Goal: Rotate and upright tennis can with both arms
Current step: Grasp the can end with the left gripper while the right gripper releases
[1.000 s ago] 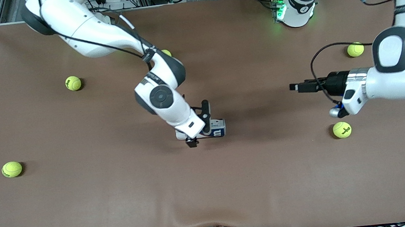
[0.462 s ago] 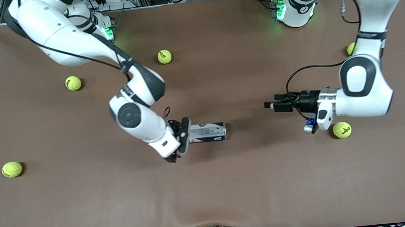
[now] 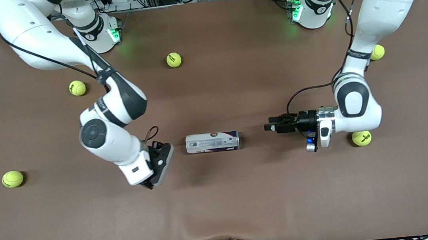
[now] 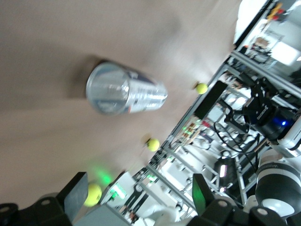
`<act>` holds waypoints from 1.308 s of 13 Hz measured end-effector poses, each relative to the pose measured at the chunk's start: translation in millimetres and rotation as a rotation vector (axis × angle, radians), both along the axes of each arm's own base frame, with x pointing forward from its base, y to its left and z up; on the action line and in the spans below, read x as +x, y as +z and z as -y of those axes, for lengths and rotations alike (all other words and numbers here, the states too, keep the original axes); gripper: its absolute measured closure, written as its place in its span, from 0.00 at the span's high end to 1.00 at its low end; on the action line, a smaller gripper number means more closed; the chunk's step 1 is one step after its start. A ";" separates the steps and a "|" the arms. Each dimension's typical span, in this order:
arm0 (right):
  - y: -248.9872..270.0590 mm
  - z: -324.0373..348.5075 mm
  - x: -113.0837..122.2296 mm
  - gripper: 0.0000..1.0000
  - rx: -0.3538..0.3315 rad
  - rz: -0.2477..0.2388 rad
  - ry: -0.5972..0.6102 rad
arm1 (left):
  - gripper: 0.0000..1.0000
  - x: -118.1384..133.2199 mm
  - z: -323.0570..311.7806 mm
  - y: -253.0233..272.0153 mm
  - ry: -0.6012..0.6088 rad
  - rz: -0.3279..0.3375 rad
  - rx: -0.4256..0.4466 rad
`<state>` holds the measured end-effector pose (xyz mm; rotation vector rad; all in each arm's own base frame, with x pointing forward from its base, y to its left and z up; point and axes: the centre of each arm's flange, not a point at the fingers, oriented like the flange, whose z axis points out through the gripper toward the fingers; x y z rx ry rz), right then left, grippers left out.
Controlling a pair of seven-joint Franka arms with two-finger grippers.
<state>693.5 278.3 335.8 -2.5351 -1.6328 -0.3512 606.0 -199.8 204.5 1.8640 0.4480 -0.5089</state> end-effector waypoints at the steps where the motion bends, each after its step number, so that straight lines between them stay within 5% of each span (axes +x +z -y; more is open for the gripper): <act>1: 4.1 14.1 3.8 1.00 -0.008 -0.008 -0.024 | 0.94 2.6 7.5 -10.8 0.021 0.006 -0.014; 8: 8.9 115.3 30.9 1.00 -0.023 -0.028 -0.166 | 0.82 -4.1 55.4 -59.6 0.060 0.001 0.017; 17: 103.7 152.7 6.2 1.00 -0.113 -0.113 -0.445 | 0.67 -3.5 93.9 -89.2 0.055 -0.012 -0.005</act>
